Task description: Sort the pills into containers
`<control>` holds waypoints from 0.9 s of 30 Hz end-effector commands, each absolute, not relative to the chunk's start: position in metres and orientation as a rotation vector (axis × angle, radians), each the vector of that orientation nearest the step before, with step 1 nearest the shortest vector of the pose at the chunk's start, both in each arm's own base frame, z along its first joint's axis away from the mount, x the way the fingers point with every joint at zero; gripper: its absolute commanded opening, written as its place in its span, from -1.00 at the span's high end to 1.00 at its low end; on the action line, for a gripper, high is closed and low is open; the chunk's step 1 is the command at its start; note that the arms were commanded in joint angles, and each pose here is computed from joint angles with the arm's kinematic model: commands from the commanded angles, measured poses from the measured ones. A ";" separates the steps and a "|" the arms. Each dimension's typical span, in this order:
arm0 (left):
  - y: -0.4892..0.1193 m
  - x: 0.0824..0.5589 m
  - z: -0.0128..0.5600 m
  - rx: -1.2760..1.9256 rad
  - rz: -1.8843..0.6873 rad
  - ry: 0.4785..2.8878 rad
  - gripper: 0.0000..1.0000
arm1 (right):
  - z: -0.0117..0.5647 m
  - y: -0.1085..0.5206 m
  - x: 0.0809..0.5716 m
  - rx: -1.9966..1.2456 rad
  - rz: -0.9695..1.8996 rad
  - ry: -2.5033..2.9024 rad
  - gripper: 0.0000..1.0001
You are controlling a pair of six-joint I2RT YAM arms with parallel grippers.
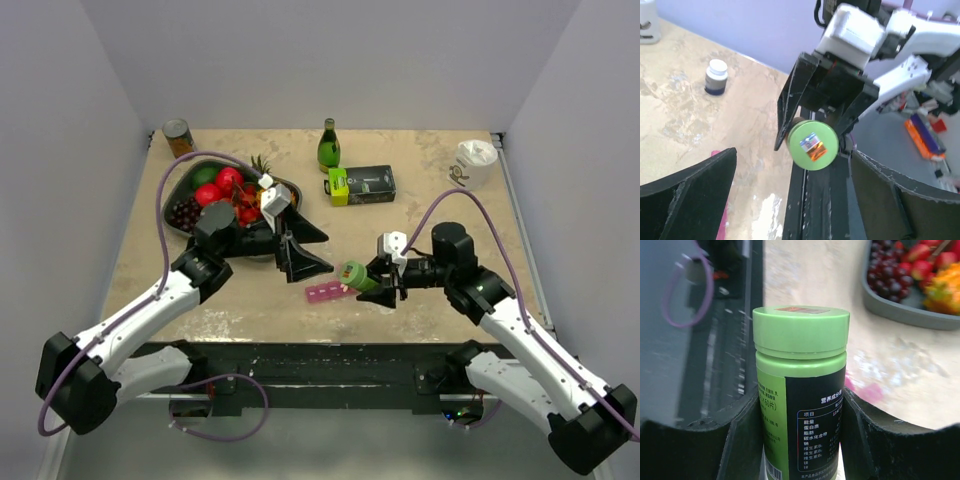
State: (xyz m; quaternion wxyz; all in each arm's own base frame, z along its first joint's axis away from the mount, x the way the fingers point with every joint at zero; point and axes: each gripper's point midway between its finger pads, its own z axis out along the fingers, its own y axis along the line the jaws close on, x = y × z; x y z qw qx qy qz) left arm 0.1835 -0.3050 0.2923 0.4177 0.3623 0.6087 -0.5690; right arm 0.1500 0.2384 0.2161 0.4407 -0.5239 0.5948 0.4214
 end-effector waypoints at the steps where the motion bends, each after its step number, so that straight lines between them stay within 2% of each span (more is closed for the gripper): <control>1: -0.296 0.196 0.309 0.605 -1.501 1.566 -0.98 | 0.228 0.222 0.179 -1.411 0.691 1.343 1.00; 5: -0.299 0.209 0.290 0.312 -1.632 1.702 -0.98 | 0.240 0.195 0.234 -1.311 0.313 1.363 1.00; 9: -0.306 0.232 0.290 0.136 -1.692 1.719 -0.98 | 0.241 0.177 0.267 -1.302 0.047 1.308 1.00; 16: -0.336 0.278 0.281 0.037 -1.681 1.767 -0.91 | 0.250 0.173 0.280 -1.294 -0.058 1.256 1.00; 27: -0.377 0.292 0.290 0.098 -1.794 1.739 -0.82 | 0.249 0.173 0.290 -1.285 -0.112 1.230 1.00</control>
